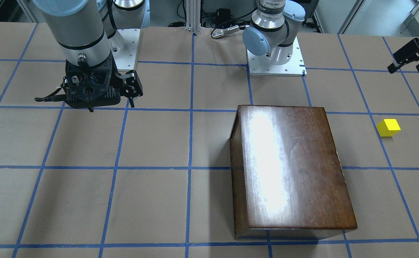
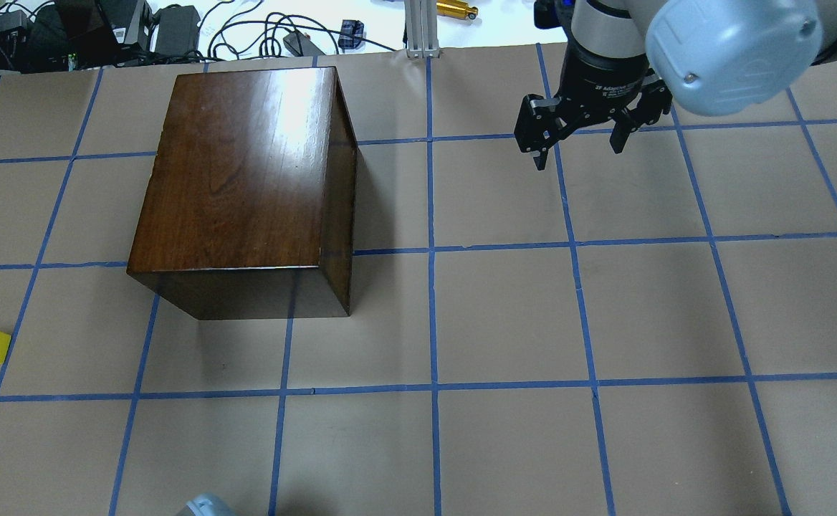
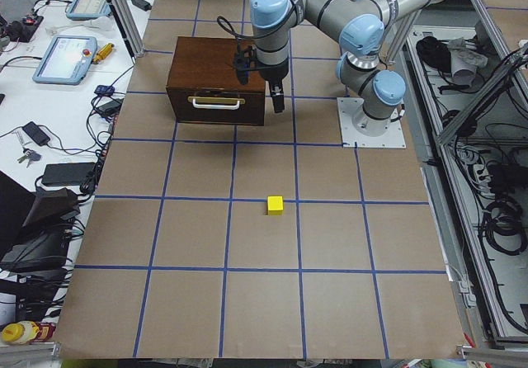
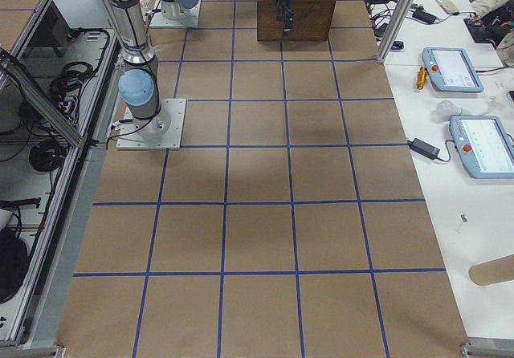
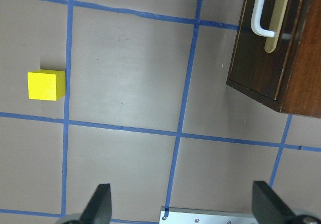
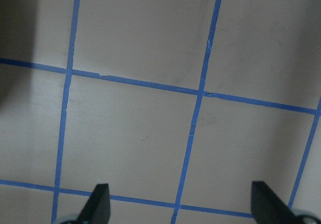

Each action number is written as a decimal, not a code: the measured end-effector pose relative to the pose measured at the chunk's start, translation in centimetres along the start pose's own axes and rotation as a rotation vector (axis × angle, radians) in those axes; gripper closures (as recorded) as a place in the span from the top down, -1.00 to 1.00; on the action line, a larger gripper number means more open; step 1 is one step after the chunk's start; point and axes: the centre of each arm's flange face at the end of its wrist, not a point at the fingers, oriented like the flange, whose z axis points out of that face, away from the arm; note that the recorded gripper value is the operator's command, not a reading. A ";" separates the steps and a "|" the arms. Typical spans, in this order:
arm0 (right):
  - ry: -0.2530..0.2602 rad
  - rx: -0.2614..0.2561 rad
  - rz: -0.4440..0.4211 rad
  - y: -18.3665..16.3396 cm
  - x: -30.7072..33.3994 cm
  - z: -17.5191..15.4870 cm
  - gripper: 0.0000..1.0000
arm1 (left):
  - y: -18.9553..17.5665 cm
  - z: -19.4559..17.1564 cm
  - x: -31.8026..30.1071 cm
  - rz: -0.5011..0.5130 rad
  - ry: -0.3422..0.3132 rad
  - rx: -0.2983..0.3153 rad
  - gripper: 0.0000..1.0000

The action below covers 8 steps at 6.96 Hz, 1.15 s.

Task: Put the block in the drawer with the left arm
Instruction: 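Lower the left gripper to the white drawer handle and hook it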

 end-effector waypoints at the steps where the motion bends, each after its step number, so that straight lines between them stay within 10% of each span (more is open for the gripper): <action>1: 0.000 0.000 0.000 0.0 0.0 0.0 1.00 | -1.8 1.0 -1.3 0.010 -0.001 0.010 1.00; 8: -0.001 0.000 0.000 0.0 0.0 0.0 1.00 | -17.1 12.1 -5.3 0.164 0.229 0.038 0.96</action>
